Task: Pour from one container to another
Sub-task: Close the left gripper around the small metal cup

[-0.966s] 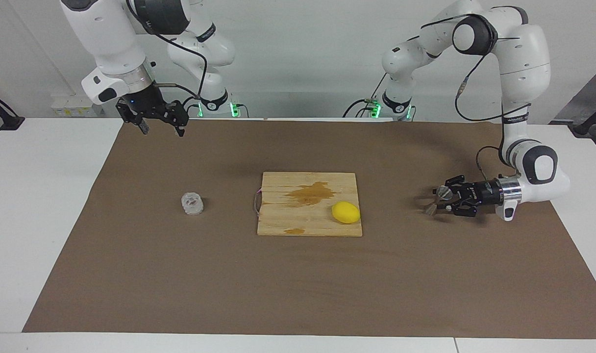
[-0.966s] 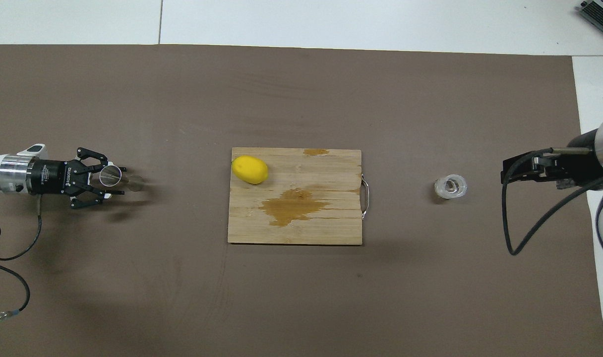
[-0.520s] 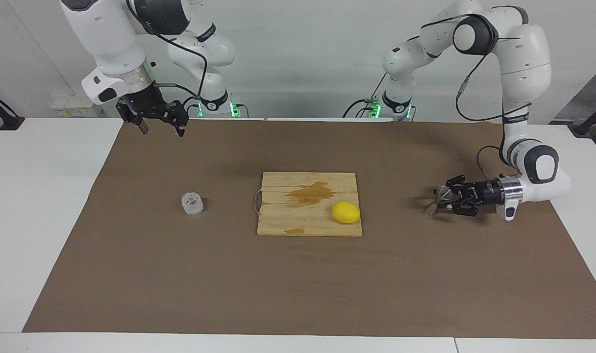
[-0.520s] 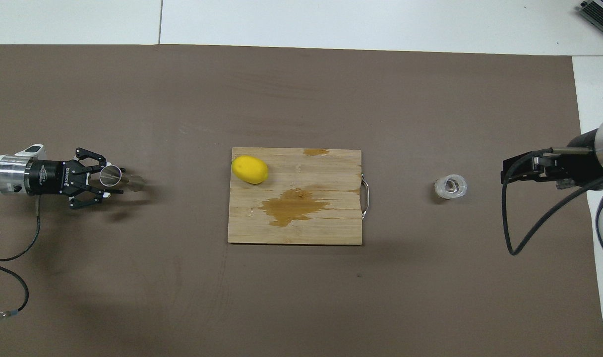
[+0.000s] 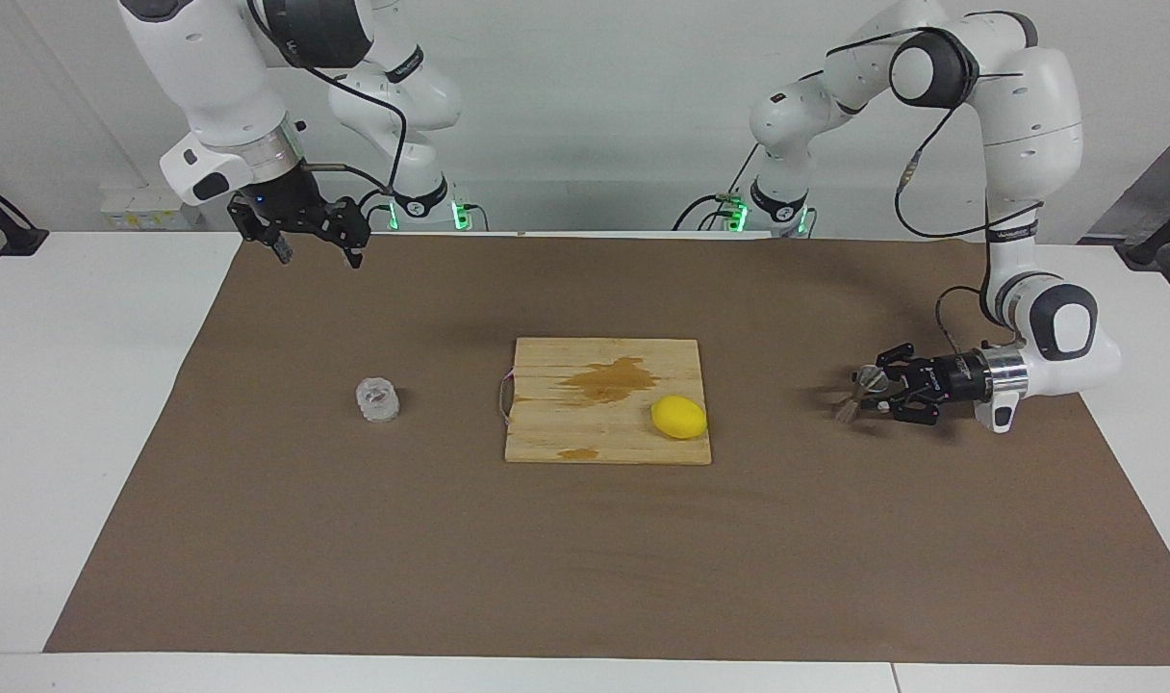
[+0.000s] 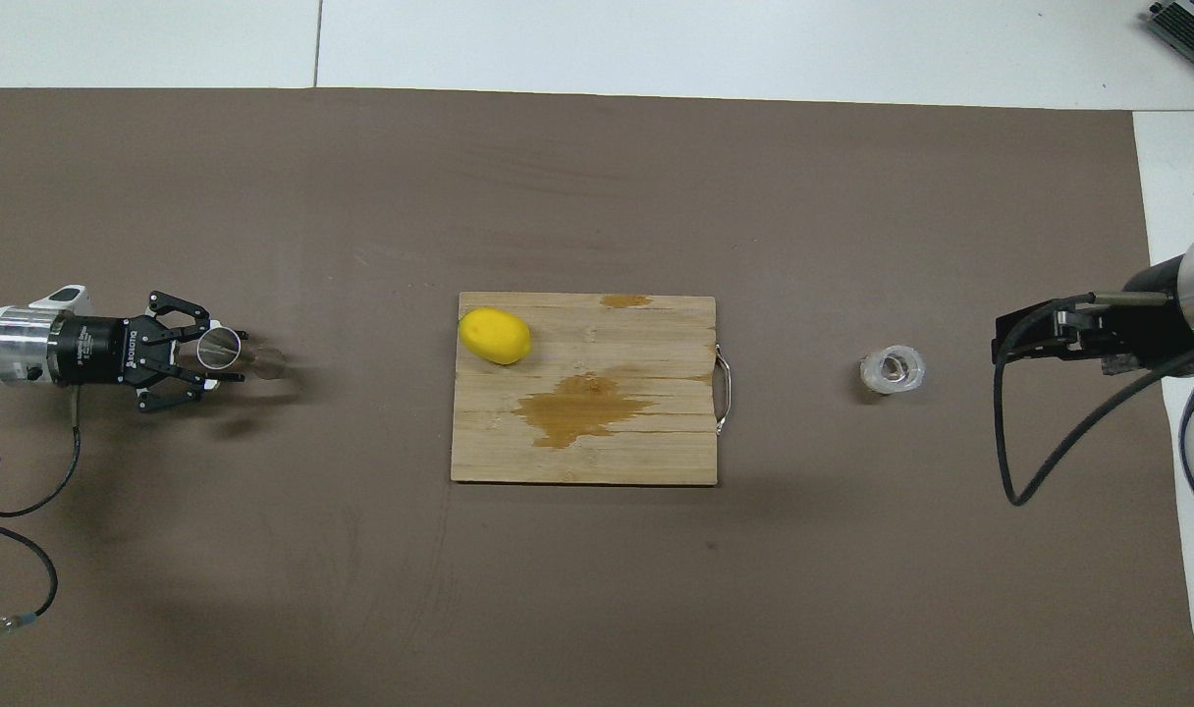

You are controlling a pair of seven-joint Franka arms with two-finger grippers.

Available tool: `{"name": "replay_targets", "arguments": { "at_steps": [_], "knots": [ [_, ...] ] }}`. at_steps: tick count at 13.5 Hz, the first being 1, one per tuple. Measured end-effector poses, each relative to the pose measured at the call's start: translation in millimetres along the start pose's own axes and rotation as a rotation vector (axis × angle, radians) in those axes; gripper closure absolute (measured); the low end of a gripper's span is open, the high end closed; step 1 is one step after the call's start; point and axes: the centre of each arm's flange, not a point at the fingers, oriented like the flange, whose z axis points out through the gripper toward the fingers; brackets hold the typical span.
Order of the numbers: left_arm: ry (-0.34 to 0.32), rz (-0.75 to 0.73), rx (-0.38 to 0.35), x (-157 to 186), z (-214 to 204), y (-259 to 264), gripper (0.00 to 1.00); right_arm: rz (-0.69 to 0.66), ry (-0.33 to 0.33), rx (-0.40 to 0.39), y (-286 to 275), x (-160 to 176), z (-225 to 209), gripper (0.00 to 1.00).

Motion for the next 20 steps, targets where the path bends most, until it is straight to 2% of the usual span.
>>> {"name": "replay_targets", "arguments": {
  "at_steps": [8,9,13,20],
  "knots": [
    [-0.003,0.002,0.002,-0.5,1.3,0.4,0.54,0.0,0.0,0.0,0.0,0.0,0.0,0.0],
    [-0.004,0.005,0.002,-0.6,1.4,0.3,0.6,0.0,0.0,0.0,0.0,0.0,0.0,0.0],
    [-0.009,0.01,0.006,0.1,2.1,-0.3,0.66,0.0,0.0,0.0,0.0,0.0,0.0,0.0],
    [-0.021,0.01,0.002,1.9,3.4,-0.2,0.68,0.0,0.0,0.0,0.0,0.0,0.0,0.0]
  ]
}}
